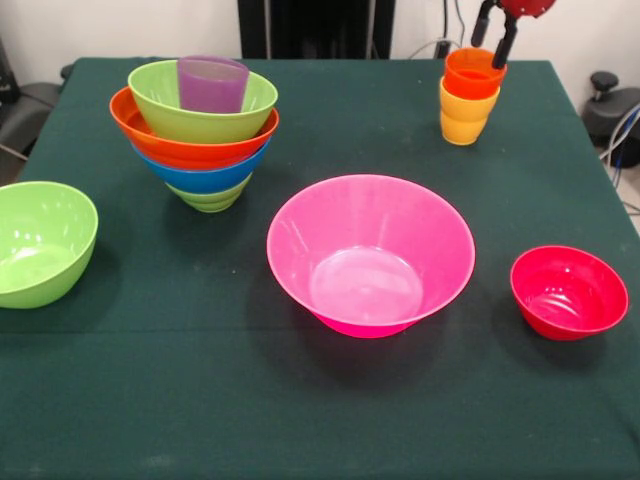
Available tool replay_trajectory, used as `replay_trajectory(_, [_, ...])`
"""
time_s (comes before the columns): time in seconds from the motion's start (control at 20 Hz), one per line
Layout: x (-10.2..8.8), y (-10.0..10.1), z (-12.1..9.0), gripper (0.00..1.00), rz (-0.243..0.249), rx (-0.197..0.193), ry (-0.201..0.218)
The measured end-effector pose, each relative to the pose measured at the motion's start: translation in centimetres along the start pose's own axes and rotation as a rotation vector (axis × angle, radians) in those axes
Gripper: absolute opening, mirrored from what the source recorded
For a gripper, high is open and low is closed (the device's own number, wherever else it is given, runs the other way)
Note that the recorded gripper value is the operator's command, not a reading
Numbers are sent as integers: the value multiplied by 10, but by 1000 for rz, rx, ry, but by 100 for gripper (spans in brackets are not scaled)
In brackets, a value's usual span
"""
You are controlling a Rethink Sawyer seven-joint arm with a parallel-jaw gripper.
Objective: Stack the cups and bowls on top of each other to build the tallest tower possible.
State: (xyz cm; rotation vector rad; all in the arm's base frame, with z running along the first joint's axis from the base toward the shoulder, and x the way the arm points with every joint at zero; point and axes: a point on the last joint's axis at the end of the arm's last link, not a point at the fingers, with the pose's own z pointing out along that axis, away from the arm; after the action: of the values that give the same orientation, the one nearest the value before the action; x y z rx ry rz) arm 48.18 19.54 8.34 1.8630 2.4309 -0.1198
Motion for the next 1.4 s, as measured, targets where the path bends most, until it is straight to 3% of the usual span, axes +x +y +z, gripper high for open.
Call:
replay_trajectory(0.4, [-10,1,2,100,19,4,-2])
replay_trajectory(1.0, [-47,-9,43,100,74,49,-45])
replay_trajectory(1.4, [-43,-12,49,100,62,60,-52])
